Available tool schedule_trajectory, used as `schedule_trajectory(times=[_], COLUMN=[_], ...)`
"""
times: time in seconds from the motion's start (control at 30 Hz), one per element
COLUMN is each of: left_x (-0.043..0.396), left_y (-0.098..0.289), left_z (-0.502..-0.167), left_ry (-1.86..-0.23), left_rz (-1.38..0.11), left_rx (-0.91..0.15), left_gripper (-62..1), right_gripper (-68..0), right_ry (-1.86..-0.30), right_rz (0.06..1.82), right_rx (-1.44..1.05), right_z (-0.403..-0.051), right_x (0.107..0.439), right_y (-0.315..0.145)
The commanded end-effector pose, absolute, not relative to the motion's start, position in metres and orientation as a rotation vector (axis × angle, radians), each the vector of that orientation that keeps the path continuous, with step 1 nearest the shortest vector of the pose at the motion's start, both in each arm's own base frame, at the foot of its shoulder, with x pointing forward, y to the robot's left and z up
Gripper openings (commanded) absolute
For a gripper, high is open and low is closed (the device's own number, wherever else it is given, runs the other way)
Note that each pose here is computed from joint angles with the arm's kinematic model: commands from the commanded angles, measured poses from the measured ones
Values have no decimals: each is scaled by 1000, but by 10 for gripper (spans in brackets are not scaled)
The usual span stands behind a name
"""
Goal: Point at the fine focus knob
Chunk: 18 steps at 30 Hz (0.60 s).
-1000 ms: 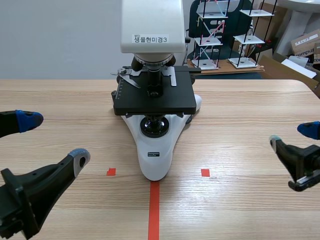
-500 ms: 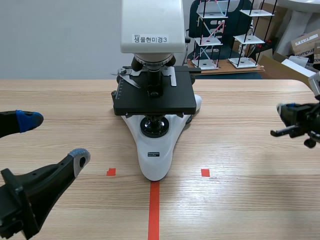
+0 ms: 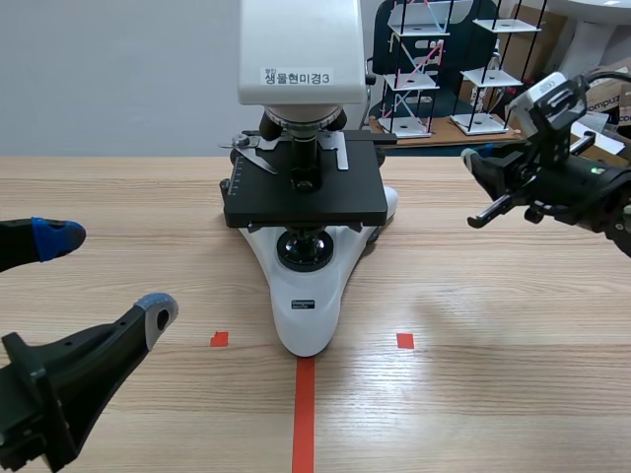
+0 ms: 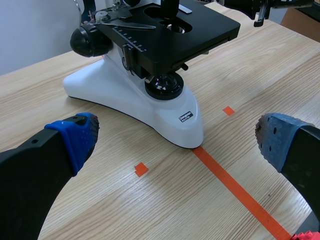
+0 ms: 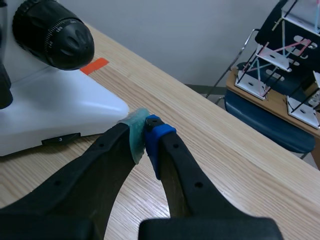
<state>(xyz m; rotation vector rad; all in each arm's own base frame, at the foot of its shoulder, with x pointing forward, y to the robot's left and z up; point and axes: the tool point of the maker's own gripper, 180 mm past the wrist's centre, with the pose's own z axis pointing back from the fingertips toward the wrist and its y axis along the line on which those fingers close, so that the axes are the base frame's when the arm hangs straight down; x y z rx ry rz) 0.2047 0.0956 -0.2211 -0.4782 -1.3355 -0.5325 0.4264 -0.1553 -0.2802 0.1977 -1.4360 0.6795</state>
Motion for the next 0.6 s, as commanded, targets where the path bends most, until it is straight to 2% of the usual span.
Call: schedule_trajectory(times=[0.0, 0.57], left_x=[205, 205], left_y=[94, 94], left_z=[-214, -214], left_ry=[-1360, -1360], left_rz=[-526, -526], left_rx=[-492, -492], left_gripper=[14, 14], right_gripper=[-676, -676], right_ry=[-1503, -1501], right_rz=[702, 706], right_rx=[184, 180], right_z=[-258, -257], right_x=[433, 434], right_y=[-158, -157])
